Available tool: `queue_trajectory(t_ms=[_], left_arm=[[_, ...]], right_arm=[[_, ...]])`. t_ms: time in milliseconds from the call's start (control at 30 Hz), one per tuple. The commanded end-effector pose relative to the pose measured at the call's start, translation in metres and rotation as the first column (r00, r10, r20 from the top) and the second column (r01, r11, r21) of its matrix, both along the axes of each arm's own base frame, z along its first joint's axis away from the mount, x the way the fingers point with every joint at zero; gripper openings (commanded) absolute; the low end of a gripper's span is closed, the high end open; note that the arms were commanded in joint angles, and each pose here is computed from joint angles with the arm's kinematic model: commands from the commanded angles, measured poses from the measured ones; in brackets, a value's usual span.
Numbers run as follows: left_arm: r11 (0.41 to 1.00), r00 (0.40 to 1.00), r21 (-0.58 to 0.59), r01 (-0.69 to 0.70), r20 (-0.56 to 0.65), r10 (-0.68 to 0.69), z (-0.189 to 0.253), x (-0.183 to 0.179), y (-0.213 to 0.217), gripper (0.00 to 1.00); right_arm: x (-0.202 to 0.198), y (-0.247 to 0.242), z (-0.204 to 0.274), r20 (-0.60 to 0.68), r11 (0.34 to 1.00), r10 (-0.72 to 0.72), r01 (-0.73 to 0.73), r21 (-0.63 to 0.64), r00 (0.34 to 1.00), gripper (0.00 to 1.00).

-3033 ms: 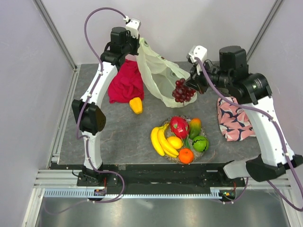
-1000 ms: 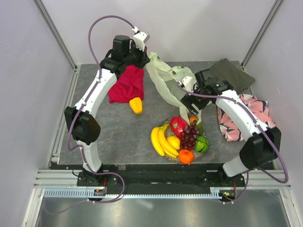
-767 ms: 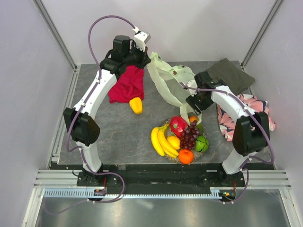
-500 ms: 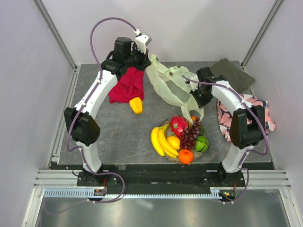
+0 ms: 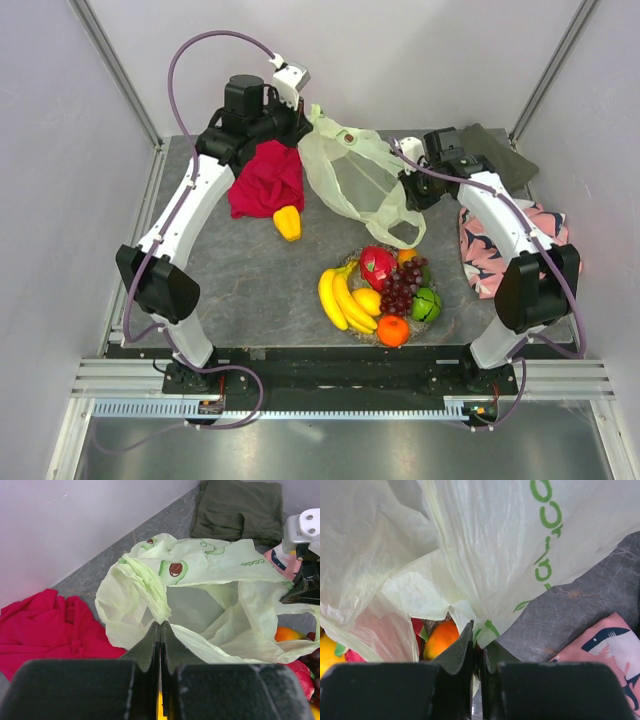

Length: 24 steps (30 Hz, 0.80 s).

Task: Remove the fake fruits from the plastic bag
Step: Adjust the plastic bag at the center of the board.

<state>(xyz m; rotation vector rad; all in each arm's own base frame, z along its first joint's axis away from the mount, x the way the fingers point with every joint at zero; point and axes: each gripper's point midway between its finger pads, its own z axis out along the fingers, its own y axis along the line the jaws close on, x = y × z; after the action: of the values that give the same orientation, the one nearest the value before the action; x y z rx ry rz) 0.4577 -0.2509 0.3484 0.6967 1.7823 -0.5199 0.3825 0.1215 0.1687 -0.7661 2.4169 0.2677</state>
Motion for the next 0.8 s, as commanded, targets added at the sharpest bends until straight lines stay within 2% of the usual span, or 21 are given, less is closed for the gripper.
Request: queue_trajectory(t_ms=[0, 33, 67, 100, 133, 200, 233, 267, 300, 333, 400, 500, 533, 600, 700, 767], left_arm=[[1.0, 0.999, 0.001, 0.0, 0.037, 0.0, 0.009, -0.001, 0.0, 0.01], [1.0, 0.999, 0.001, 0.003, 0.036, -0.003, 0.008, 0.0, -0.001, 0.01], [1.0, 0.999, 0.002, 0.007, 0.036, -0.007, 0.007, 0.001, -0.002, 0.02], [1.0, 0.999, 0.008, 0.003, 0.034, -0.003, 0.005, 0.004, -0.002, 0.02], [1.0, 0.999, 0.008, -0.004, 0.039, 0.004, 0.007, 0.005, -0.001, 0.15], [1.0, 0.998, 0.013, -0.011, 0.056, 0.01, 0.013, 0.004, 0.001, 0.28], [1.0, 0.998, 0.016, -0.015, 0.062, 0.014, 0.016, 0.004, 0.003, 0.46], [0.999, 0.997, 0.019, -0.027, 0.069, 0.025, 0.019, 0.004, 0.005, 0.55], [0.999, 0.996, 0.016, -0.037, 0.083, 0.035, 0.028, 0.0, 0.009, 0.63], [0.999, 0.995, 0.021, -0.047, 0.084, 0.045, 0.032, -0.004, 0.013, 0.73], [0.996, 0.987, 0.035, -0.084, 0.14, 0.079, 0.053, -0.016, 0.028, 0.78], [0.987, 0.978, 0.058, -0.151, 0.154, 0.141, 0.053, -0.023, 0.054, 0.83], [0.981, 0.971, 0.045, -0.187, 0.16, 0.177, 0.059, -0.027, 0.071, 0.85], [0.976, 0.968, 0.014, -0.216, 0.138, 0.212, 0.063, -0.03, 0.085, 0.86], [0.965, 0.953, -0.025, -0.26, 0.156, 0.261, 0.081, -0.034, 0.106, 0.86], [0.957, 0.941, -0.057, -0.286, 0.172, 0.292, 0.095, -0.04, 0.119, 0.85]], right_arm=[[0.011, 0.006, 0.01, 0.063, 0.999, -0.034, 0.032, 0.042, 0.997, 0.13], [0.018, 0.006, 0.01, 0.069, 0.998, -0.05, 0.047, 0.043, 0.996, 0.17], [0.025, 0.005, 0.013, 0.087, 0.998, -0.059, 0.055, 0.04, 0.994, 0.39], [0.032, 0.004, 0.01, 0.087, 0.997, -0.069, 0.067, 0.027, 0.994, 0.51], [0.042, 0.006, 0.031, 0.128, 0.998, -0.064, 0.06, 0.033, 0.99, 0.69], [0.053, 0.014, 0.074, 0.221, 0.998, -0.03, 0.015, 0.067, 0.975, 0.76], [0.054, 0.017, 0.09, 0.258, 0.997, -0.01, -0.011, 0.081, 0.966, 0.85], [0.053, 0.02, 0.106, 0.293, 0.994, -0.004, -0.027, 0.103, 0.956, 0.94], [0.048, 0.028, 0.135, 0.347, 0.986, 0.014, -0.071, 0.152, 0.938, 0.98], [0.044, 0.037, 0.148, 0.372, 0.977, 0.031, -0.106, 0.183, 0.928, 0.98], [0.022, 0.061, 0.175, 0.404, 0.941, 0.1, -0.219, 0.258, 0.909, 0.98], [-0.017, 0.115, 0.184, 0.42, 0.881, 0.239, -0.377, 0.285, 0.876, 0.98], [-0.044, 0.15, 0.18, 0.406, 0.827, 0.341, -0.476, 0.3, 0.848, 0.98], [-0.076, 0.191, 0.16, 0.354, 0.759, 0.461, -0.568, 0.317, 0.814, 0.98], [-0.111, 0.236, 0.129, 0.26, 0.66, 0.607, -0.659, 0.361, 0.75, 0.95], [-0.119, 0.258, 0.106, 0.205, 0.621, 0.662, -0.68, 0.39, 0.721, 0.91]])
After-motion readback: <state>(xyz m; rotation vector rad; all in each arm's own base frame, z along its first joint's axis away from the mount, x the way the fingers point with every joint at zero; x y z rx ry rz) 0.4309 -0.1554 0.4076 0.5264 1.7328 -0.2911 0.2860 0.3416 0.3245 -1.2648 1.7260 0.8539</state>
